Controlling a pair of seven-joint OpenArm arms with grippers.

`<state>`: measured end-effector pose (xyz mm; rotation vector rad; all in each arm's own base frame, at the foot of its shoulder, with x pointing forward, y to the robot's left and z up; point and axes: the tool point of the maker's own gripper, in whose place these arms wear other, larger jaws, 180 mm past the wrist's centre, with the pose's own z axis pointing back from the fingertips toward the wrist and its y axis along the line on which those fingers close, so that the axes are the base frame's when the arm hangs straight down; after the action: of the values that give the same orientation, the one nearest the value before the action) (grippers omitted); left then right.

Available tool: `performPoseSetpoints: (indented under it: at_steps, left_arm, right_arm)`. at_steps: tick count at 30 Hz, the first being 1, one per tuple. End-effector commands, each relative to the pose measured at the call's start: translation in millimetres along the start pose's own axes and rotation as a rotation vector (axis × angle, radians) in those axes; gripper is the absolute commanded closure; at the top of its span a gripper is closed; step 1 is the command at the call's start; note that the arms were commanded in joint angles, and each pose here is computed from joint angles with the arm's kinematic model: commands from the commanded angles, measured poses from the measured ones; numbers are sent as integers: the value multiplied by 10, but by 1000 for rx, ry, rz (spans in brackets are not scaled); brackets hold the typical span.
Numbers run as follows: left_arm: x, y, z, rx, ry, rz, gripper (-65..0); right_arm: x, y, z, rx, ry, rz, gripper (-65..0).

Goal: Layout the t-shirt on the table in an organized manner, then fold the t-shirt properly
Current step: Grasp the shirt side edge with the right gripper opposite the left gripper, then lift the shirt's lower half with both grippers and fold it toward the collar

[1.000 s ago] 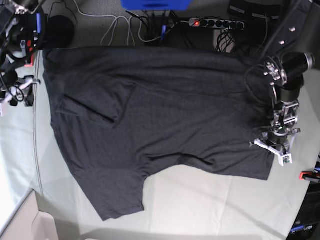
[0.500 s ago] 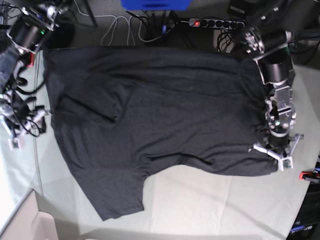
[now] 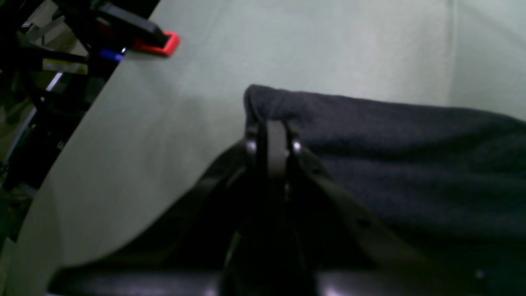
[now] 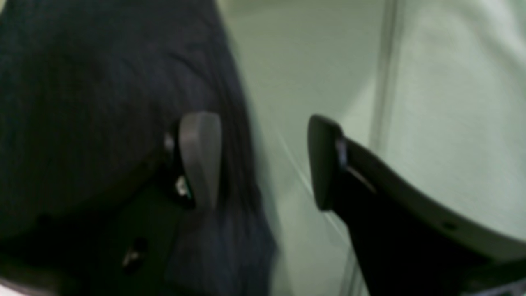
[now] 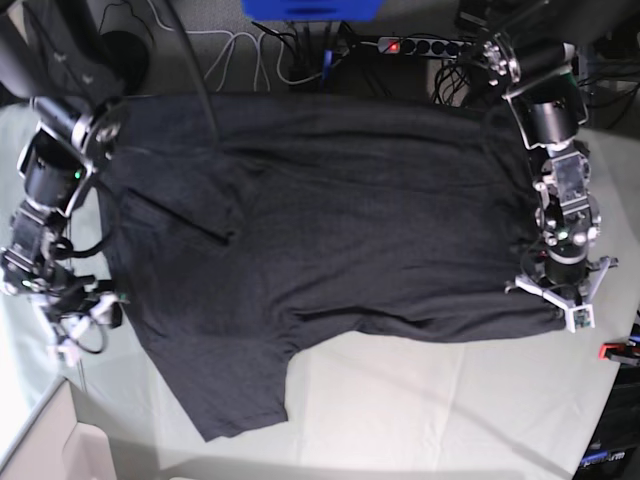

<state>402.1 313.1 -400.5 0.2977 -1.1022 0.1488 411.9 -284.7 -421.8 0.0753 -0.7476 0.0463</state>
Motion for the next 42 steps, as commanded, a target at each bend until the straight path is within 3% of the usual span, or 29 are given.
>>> performPoseSetpoints:
  at_steps: [1,6,12,16,21,26,34,36,42]
  left_arm:
    - [256,72,-32,17,-69,1,-3]
    - [240,76,-35,17,-65,0,-3]
    - [240,66,-42,15,-64,-1,-3]
    - [237,66,-42,15,-62,-1,-3]
    - [214,66,-38,14,-58,-2,-3]
    - [225,104,-40,20,-59,-7,-3]
    - [227,134,-42,23,-59,-11,-3]
    - [227,134,-42,23,-59,-11,-3]
    - [235,133,-44,23,-61,-11,-3]
  right_arm:
    - [246,-20,2,7,-69,-4,-341]
    - [188,194,-181,89,-153,-76,-375]
    - [324,165,-146,83,-248,-82,-388]
    - [377,28,-132,17,-277,-101,-389]
    - [339,-9,-150,-18,-275,-114,-388]
    - [-47,160,-329,0,-163,-106,-387]
    - [-97,138,-364,-45,-168,-84,-378]
    - [-97,141,-365,-45,-168,-83,-328]
    - [-51,138,-362,-45,-177,-82,-7]
